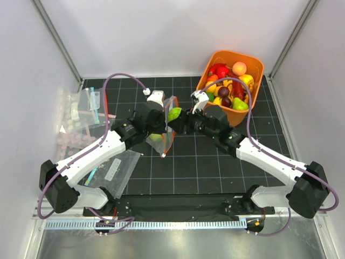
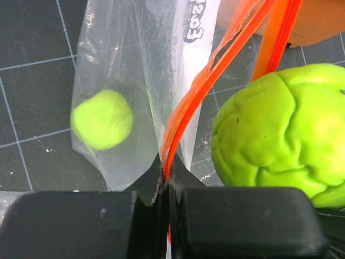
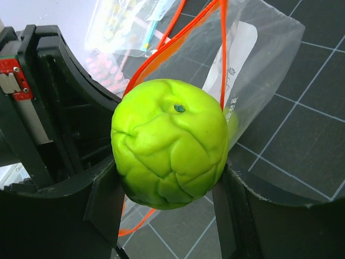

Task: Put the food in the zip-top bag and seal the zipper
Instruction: Place the fake vegetable in the zipper food storage bag.

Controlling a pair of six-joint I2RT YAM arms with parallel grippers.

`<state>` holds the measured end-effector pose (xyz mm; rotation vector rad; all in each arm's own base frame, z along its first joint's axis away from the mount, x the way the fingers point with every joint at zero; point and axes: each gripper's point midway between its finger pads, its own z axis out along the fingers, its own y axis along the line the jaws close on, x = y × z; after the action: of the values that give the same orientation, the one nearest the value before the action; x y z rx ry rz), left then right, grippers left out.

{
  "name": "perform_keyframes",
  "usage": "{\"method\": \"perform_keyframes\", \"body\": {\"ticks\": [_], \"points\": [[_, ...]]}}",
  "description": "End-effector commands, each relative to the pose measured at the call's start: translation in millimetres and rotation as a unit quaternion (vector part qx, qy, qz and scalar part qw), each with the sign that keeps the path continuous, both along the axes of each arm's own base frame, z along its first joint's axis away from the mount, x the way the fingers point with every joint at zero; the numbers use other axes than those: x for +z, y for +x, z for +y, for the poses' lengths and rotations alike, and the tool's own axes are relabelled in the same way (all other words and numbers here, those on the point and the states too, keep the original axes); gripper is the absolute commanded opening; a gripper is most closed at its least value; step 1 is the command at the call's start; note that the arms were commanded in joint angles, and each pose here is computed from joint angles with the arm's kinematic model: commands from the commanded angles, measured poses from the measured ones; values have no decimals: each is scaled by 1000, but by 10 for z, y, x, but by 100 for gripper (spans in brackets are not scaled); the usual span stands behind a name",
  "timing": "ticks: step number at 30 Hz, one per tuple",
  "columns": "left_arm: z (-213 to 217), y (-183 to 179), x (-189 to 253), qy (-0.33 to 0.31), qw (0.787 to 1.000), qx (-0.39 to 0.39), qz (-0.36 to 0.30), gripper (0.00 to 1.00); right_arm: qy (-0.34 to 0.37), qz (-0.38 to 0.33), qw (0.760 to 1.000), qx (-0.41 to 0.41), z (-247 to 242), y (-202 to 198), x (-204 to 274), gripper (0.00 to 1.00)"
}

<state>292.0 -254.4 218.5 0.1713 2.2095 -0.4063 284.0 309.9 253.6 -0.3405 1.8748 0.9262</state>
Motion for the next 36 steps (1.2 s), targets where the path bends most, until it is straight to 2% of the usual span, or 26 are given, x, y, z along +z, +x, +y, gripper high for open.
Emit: {"method": "perform_keyframes", "body": {"ticks": [1,18,29,36], "points": [[-27,64,241,-29,999,5,-35,0,15,-40,999,-8,24,65,333,31],[61,82,242,-16,999,24,-37,0,61,-89,994,11,-152,-254,798,28],[-123,-52,343,-68,997,-23,-28,0,37,-33,998,33,169,-144,385,27],[-135,-81,368,-77,996,-28,-27,0,-24,2,999,-39,88,76,105,24]]}}
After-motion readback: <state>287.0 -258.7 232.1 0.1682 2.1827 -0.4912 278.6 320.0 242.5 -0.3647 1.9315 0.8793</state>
